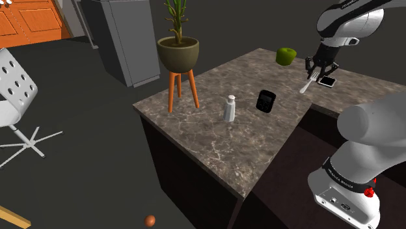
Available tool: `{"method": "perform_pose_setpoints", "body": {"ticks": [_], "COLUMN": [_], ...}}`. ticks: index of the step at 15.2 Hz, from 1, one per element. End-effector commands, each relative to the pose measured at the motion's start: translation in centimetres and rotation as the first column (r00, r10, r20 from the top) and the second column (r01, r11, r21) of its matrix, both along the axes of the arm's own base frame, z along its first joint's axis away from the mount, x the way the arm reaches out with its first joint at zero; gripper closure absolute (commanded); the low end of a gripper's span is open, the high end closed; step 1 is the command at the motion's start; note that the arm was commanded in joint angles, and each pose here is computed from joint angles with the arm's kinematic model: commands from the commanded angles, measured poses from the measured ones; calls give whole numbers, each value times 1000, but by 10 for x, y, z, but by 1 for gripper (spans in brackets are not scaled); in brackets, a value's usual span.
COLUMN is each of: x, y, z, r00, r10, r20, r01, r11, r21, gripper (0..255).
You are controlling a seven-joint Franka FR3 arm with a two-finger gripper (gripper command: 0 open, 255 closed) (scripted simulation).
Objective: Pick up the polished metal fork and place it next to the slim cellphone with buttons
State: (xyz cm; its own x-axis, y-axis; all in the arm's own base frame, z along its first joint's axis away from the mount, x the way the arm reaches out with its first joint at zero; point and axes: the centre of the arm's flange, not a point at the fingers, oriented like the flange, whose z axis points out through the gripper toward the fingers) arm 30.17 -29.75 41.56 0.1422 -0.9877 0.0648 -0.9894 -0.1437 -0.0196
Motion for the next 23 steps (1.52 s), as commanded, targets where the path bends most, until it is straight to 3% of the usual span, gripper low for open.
{"method": "perform_pose_setpoints", "body": {"ticks": [1,23], "x": [3,30], "y": [-27,-316], "z": [0,2], "r00": [1000,1000], "r10": [0,0], "r20": [-1,-1], "r01": [0,0], "r11": [1000,1000], "r21": [-1,-1], "gripper": [255,255]}}
